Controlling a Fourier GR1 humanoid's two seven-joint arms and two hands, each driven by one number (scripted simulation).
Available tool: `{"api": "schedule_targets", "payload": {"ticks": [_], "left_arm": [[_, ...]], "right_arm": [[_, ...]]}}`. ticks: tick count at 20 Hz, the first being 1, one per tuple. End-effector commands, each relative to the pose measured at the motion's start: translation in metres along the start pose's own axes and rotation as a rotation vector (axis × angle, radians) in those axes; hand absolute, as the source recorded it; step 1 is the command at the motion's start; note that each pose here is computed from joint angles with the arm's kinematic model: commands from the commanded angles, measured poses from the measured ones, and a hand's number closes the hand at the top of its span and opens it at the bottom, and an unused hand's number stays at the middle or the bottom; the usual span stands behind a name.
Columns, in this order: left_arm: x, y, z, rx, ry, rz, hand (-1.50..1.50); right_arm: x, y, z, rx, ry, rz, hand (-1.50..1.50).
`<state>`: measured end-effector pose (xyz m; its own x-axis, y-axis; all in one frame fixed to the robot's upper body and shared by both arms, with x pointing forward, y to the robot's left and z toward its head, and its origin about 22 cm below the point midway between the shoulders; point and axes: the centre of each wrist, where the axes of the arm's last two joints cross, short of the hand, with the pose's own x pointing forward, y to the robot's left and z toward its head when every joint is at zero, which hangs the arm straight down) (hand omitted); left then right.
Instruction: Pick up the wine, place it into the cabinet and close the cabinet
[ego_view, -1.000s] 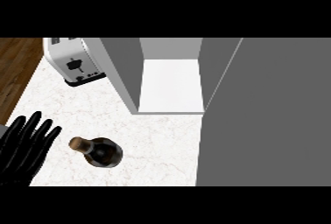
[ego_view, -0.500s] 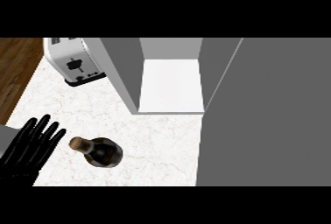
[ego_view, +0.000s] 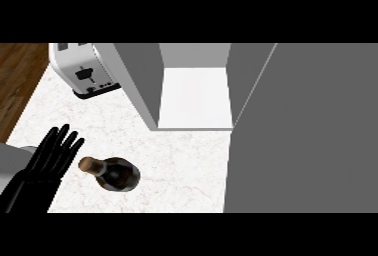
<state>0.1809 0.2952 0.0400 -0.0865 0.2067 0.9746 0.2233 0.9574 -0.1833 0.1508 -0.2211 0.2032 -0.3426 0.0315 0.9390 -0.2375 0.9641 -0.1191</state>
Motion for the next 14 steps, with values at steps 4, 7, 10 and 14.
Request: {"api": "schedule_targets", "payload": {"ticks": [4, 7, 10, 14], "left_arm": [[-0.038, 0.019, 0.004, 0.006, 0.016, 0.006, -1.50], [-0.046, 0.011, -0.002, -0.001, 0.032, 0.014, -1.50], [-0.055, 0.022, -0.011, -0.005, 0.025, 0.000, -1.50], [-0.060, 0.029, -0.005, -0.034, 0.042, -0.016, -1.50]], "right_arm": [[0.027, 0.003, 0.029, 0.027, -0.064, -0.051, -1.50], [0.022, 0.003, 0.017, 0.034, -0.050, -0.050, -1.50], [0.021, 0.001, 0.030, 0.026, -0.063, -0.047, -1.50], [0.018, 0.003, 0.017, 0.032, -0.040, -0.045, -1.50]]}}
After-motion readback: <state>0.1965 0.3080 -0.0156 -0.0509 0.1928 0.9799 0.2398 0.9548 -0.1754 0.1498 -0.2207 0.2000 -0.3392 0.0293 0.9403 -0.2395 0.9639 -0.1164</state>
